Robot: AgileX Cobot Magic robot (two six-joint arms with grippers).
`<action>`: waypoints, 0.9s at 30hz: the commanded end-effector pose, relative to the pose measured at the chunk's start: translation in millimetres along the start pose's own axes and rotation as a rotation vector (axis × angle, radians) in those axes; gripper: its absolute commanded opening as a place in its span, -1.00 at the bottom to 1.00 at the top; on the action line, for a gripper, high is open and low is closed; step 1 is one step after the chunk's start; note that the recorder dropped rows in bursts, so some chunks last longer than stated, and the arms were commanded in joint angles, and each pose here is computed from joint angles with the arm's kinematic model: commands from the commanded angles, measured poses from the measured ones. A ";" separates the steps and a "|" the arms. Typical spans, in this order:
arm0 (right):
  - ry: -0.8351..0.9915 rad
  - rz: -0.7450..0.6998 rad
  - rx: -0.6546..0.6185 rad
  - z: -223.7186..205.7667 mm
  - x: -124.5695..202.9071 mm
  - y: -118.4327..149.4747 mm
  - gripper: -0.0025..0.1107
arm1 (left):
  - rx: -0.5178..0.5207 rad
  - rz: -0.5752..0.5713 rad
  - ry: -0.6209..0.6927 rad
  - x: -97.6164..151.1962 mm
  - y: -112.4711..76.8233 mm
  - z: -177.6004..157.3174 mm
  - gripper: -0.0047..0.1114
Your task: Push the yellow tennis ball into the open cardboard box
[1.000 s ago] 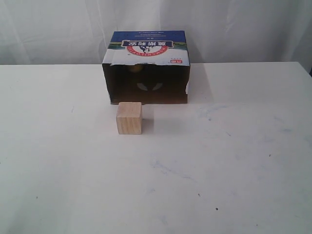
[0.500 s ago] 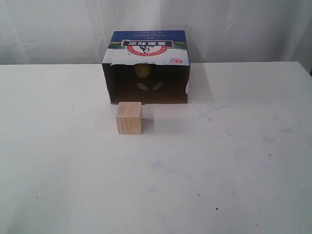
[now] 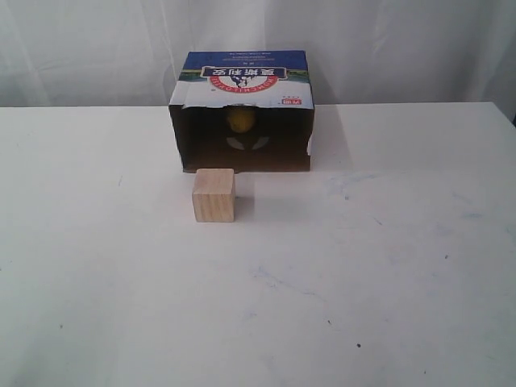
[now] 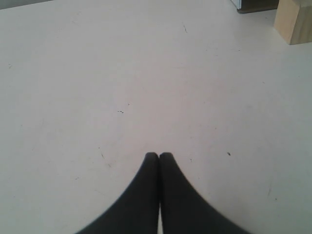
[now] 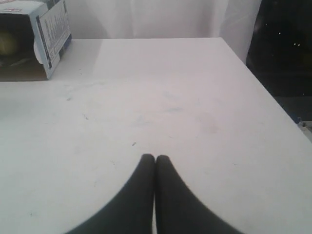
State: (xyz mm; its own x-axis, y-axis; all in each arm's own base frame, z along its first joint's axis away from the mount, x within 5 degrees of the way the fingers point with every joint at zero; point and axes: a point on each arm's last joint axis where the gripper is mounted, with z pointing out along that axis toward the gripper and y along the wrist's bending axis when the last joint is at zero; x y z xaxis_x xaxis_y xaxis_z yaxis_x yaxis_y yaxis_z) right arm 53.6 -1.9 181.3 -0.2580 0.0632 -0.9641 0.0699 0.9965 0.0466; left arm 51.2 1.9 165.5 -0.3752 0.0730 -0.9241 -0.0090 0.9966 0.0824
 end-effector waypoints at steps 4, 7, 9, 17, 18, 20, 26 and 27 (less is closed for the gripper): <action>-0.002 0.028 0.024 -0.4 -0.2 -2.2 -0.96 | 0.005 -0.003 -0.005 0.5 -0.4 0.1 -0.92; -0.002 0.028 0.024 -0.4 -0.2 -2.2 -0.96 | 0.005 -0.003 -0.005 0.5 -0.4 0.1 -0.92; -0.002 0.028 0.024 -0.4 -0.2 -2.2 -0.96 | 0.005 -0.003 -0.005 0.5 -0.4 0.1 -0.92; -0.002 0.030 0.024 -0.4 -0.2 -2.2 -0.96 | 0.005 -0.003 -0.005 0.5 -0.4 0.1 -0.92; -0.002 0.043 0.024 -0.4 -0.2 -2.2 -0.96 | 0.005 -0.003 -0.005 0.5 -0.4 0.1 -0.92; -0.002 0.043 0.024 -0.4 -0.2 -2.2 -0.96 | 0.005 -0.003 -0.005 0.5 -0.4 0.1 -0.92; -0.002 0.045 0.024 -0.4 -0.2 -2.2 -0.96 | 0.005 -0.003 -0.005 0.5 -0.4 0.1 -0.92; -0.002 0.045 0.024 -0.4 -0.2 -2.2 -0.96 | 0.005 -0.003 -0.005 0.5 -0.4 0.1 -0.92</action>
State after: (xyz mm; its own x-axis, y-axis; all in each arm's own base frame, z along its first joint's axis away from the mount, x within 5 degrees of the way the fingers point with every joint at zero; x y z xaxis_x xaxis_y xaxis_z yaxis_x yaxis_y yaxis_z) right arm 53.2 -4.2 180.5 -0.2620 0.1076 -0.9591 0.1065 0.9909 0.0821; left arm 51.2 1.9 165.5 -0.3752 0.0730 -0.9241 -0.0090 0.9966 0.0824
